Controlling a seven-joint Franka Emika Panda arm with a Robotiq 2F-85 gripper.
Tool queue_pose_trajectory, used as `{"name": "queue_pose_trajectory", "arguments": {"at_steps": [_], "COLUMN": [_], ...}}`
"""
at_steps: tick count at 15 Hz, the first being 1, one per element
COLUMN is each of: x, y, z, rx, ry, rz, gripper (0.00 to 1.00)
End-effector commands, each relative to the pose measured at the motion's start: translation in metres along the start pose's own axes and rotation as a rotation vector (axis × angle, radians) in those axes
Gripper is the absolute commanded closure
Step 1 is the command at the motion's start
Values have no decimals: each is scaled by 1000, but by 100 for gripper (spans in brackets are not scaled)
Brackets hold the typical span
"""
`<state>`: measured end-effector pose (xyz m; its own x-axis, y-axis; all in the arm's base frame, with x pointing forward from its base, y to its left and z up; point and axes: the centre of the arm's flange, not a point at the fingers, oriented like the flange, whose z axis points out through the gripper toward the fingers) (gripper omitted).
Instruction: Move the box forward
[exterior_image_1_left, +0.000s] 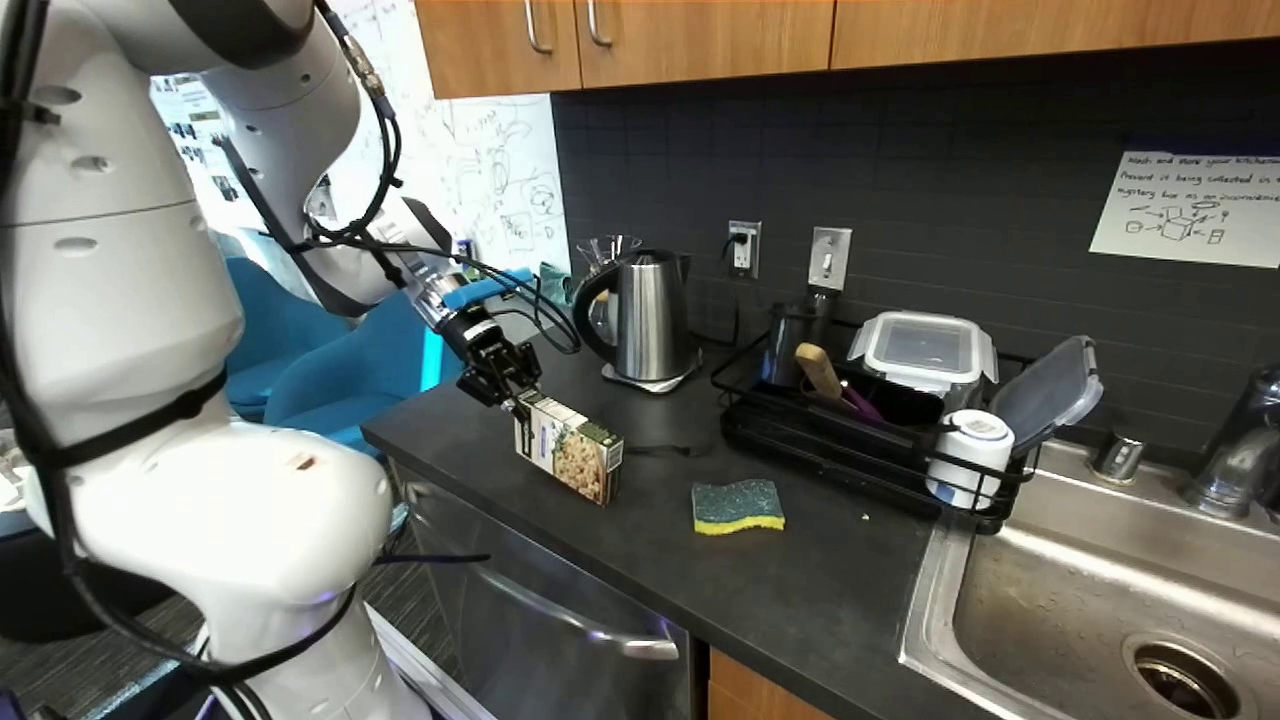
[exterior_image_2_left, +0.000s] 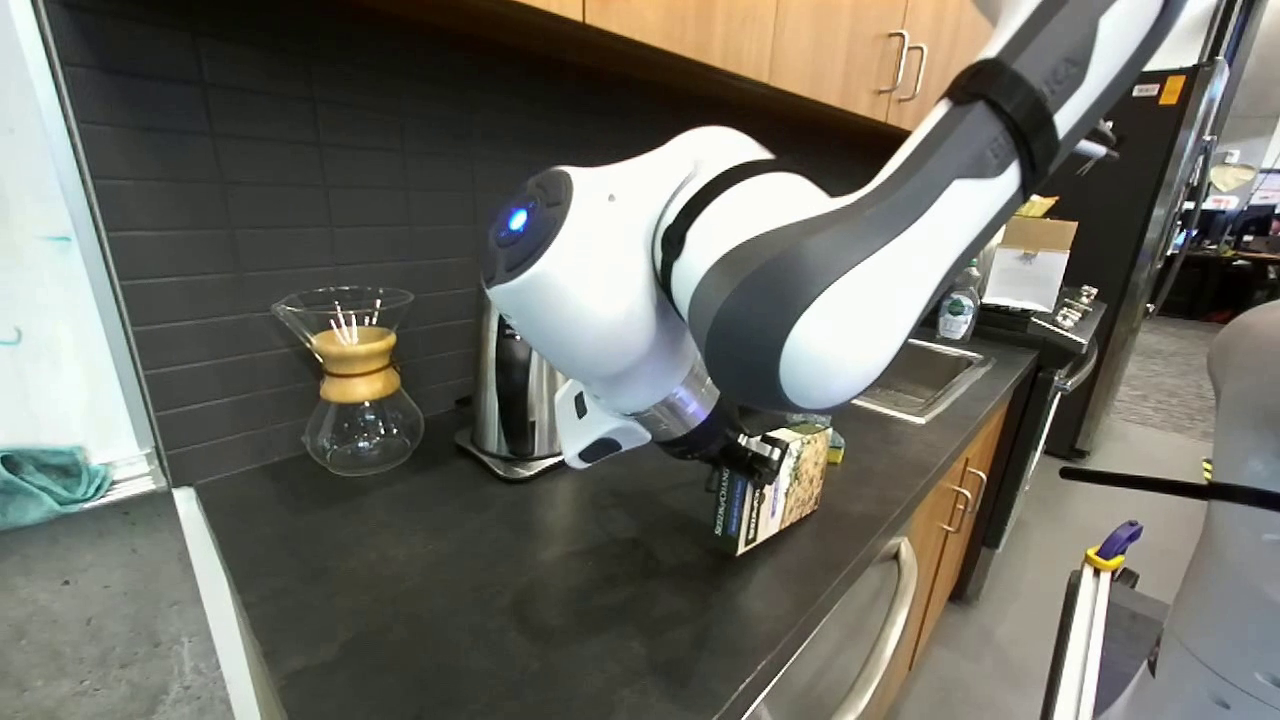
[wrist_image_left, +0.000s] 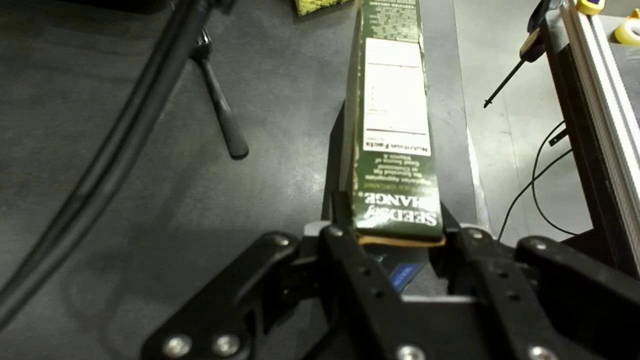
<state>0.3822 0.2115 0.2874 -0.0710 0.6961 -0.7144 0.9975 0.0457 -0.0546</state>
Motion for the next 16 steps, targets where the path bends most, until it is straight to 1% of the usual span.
{"name": "queue_pose_trajectory", "arguments": {"at_steps": [1,9,16], "x": [7,13,16], "y": [3,-8,-15], "z": [1,6,20], "rx": [1,-3,-27], "ry": [-32,-44,-87], "rz": [-4,-37,-61], "gripper": [88,88,88]}}
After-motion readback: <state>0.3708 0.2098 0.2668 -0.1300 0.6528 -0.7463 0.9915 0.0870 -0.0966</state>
